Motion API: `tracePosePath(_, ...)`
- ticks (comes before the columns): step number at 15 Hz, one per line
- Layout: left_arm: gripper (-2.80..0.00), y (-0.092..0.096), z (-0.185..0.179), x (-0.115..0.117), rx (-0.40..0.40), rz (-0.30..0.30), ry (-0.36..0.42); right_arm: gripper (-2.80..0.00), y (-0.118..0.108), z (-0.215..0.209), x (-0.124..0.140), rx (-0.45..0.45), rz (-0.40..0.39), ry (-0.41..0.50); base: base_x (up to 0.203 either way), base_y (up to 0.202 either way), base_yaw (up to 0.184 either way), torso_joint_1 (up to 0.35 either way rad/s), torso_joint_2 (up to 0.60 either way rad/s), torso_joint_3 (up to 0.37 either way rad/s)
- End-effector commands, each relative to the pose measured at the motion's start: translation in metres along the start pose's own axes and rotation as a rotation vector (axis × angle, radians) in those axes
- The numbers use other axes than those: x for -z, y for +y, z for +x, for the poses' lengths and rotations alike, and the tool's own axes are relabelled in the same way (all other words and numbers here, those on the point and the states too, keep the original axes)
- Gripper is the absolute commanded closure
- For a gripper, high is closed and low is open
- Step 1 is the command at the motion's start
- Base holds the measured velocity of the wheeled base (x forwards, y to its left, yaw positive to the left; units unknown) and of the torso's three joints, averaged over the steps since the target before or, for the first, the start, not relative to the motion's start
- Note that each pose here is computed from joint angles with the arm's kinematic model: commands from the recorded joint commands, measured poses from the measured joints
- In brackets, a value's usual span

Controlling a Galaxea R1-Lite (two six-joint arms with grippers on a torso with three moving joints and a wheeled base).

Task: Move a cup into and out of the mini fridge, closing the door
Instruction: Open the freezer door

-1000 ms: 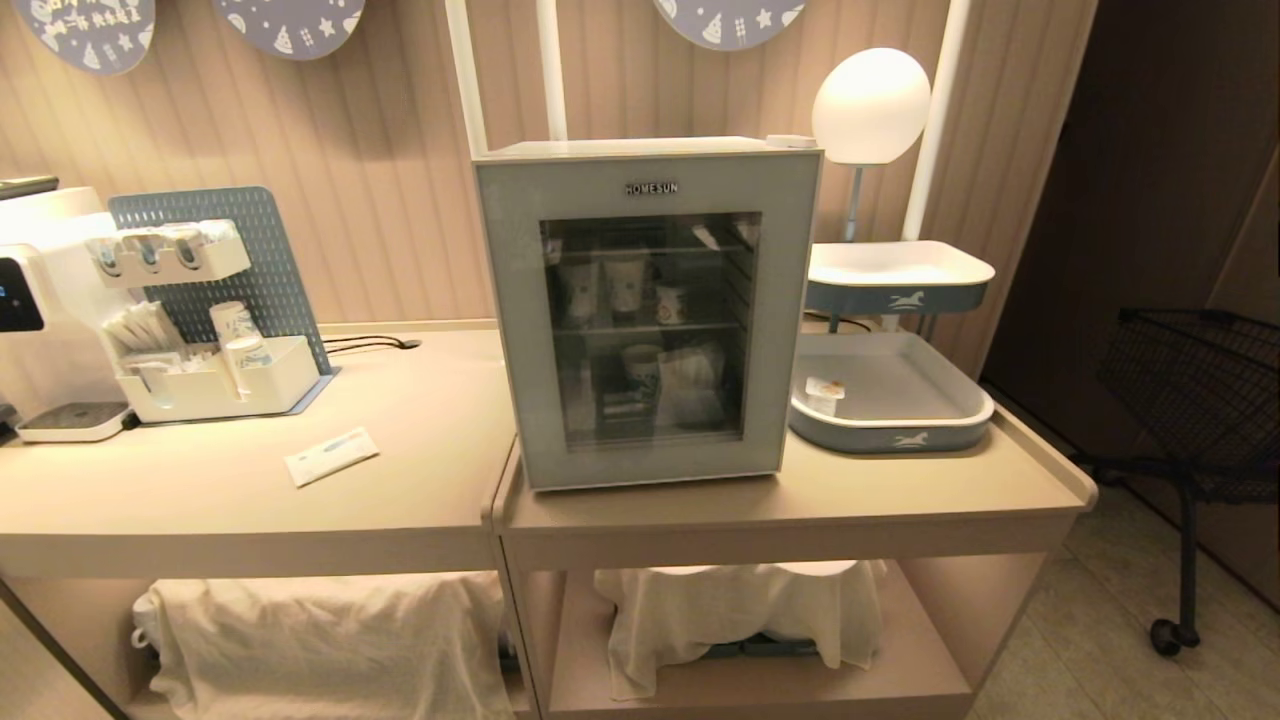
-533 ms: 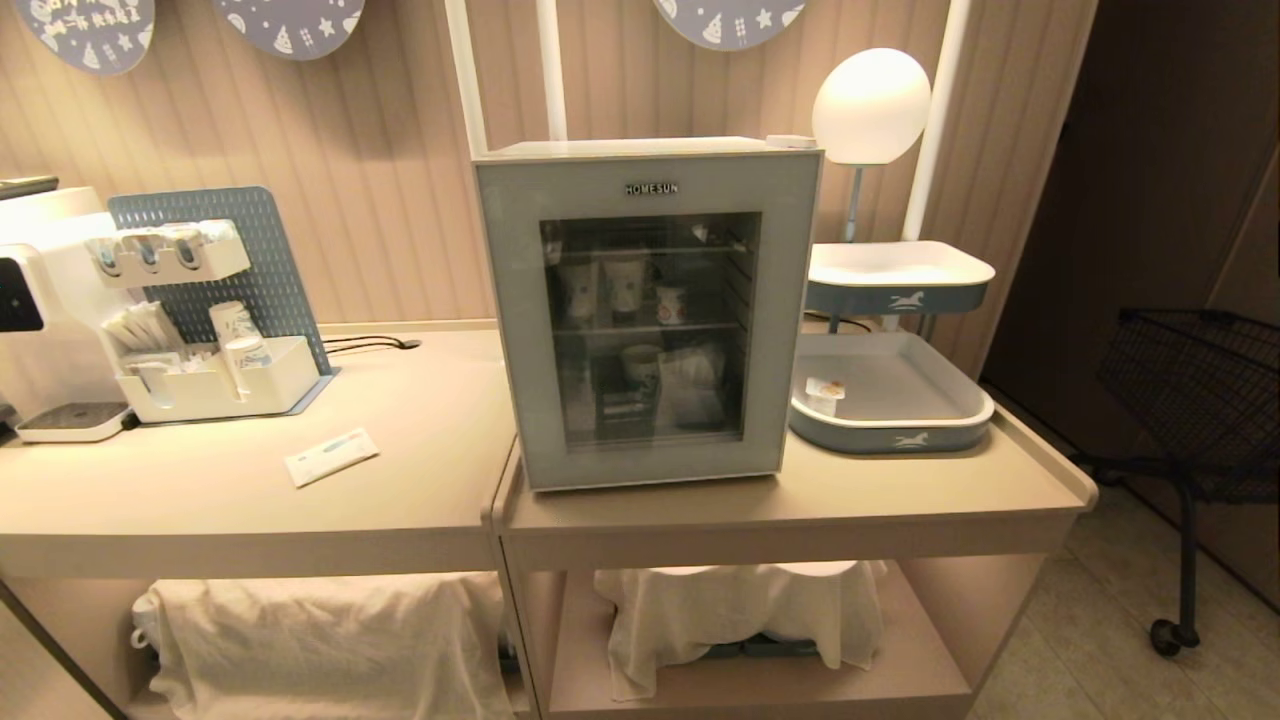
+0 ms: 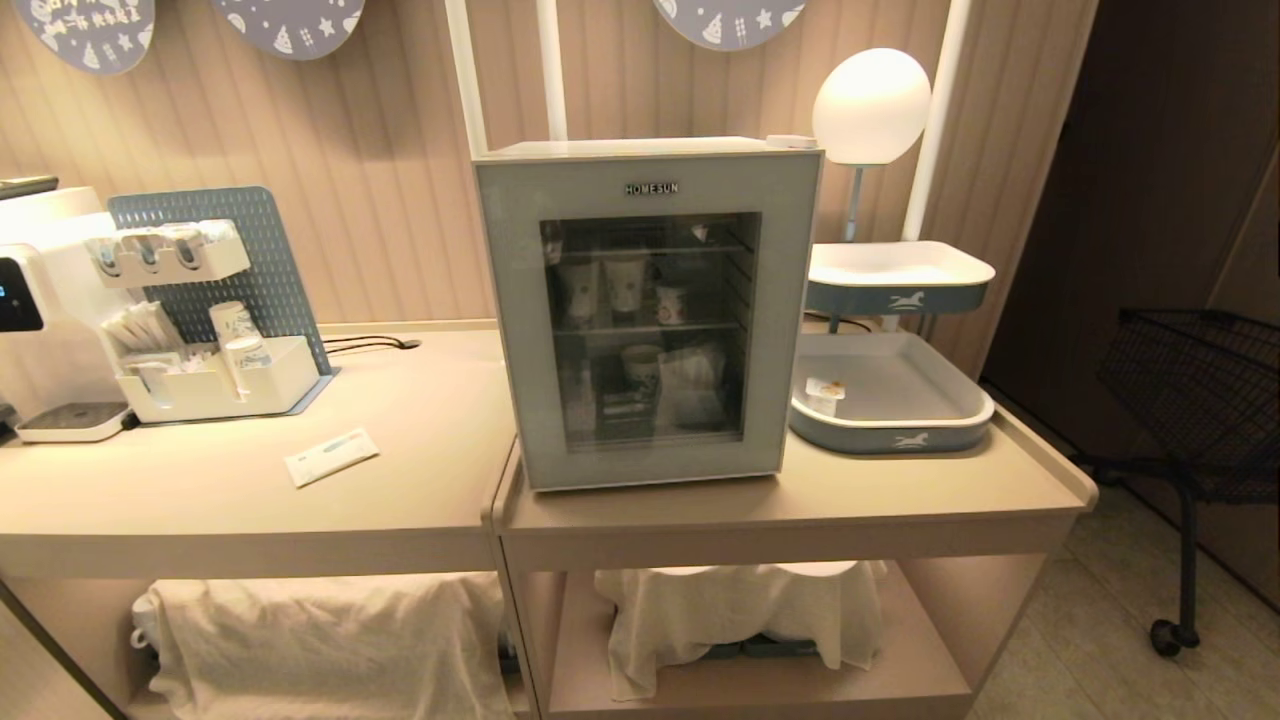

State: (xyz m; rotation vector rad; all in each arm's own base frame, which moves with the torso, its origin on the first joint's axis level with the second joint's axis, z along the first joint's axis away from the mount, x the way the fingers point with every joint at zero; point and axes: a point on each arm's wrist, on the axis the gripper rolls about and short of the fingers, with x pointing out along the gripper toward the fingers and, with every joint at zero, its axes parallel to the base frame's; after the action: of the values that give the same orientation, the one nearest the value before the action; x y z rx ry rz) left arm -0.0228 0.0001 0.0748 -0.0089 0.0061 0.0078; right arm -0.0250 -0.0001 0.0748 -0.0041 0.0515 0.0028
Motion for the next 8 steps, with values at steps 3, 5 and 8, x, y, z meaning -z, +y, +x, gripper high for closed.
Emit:
tracePosePath(3, 0.0, 0.0, 0.0002, 0.0004, -0.001, 0.0, 0.003, 0.0, 0.0, 0.0, -0.0003, 0.0, -0.001, 0.001, 0.0, 0.0, 0.0, 0.0, 0.0, 0.0)
tracePosePath(5, 0.0, 0.0, 0.0002, 0.0004, -0.001, 0.0, 0.003, 0.0, 0.0, 0.0001, 0.0001, 0.0, -0.001, 0.002, 0.0, 0.0, 0.0, 0.0, 0.0, 0.0)
tracePosePath(8, 0.0, 0.0, 0.0002, 0.0004, -0.001, 0.0, 0.003, 0.0, 0.0, 0.0001, 0.0001, 0.0, 0.0, 0.002, 0.0, 0.0, 0.0, 0.0, 0.0, 0.0)
